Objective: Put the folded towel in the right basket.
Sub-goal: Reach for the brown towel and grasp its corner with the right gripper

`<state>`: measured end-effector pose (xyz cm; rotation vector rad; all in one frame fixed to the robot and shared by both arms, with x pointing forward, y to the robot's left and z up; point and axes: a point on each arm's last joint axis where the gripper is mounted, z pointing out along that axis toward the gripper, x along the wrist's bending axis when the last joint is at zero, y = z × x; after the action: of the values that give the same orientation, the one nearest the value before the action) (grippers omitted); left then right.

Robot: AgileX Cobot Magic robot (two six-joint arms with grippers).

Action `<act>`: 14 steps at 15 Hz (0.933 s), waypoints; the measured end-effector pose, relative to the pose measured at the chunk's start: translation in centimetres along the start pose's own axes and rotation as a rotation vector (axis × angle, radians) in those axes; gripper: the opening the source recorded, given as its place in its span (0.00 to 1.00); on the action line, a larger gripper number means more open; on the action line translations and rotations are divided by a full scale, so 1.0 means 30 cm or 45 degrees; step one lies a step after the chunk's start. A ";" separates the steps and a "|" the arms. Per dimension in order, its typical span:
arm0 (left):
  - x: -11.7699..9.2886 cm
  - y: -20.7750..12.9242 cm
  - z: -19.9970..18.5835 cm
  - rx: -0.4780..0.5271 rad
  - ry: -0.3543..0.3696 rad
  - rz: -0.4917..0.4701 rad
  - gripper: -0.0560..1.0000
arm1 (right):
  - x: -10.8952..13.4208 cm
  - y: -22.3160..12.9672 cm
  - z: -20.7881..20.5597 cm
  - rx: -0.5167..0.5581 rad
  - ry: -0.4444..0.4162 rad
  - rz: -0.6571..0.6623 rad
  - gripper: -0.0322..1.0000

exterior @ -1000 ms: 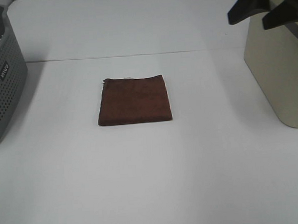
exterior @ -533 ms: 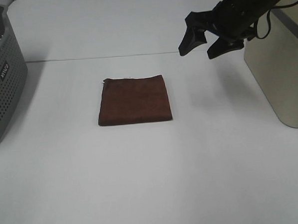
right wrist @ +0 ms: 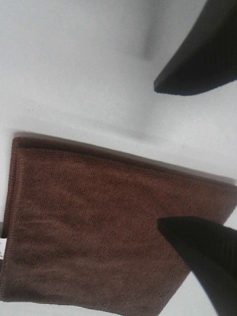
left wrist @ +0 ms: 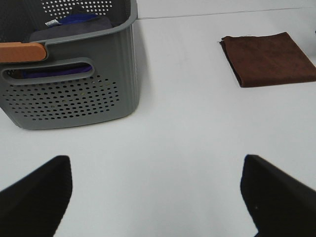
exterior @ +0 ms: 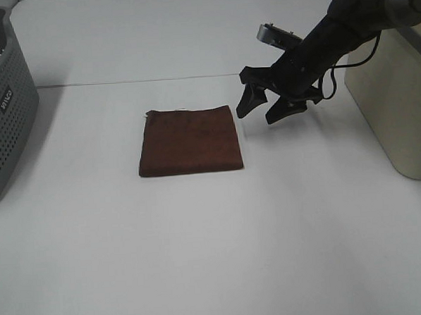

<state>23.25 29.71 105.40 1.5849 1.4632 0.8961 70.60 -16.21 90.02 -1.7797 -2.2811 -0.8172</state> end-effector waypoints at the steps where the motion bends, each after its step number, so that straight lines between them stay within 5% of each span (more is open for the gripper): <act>1: 0.000 0.000 0.000 0.000 0.000 0.000 0.88 | 0.000 0.000 0.000 0.000 0.000 0.000 0.67; 10: 0.000 0.000 0.000 0.000 0.000 0.000 0.88 | -0.013 0.005 0.133 0.111 0.221 0.172 0.74; 14: 0.000 0.000 0.000 0.000 0.000 0.000 0.88 | 0.073 -0.011 0.199 0.131 0.260 0.153 0.61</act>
<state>23.25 29.71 105.40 1.5849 1.4632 0.8961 70.96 -11.45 85.79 -1.6855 -2.0293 -0.8039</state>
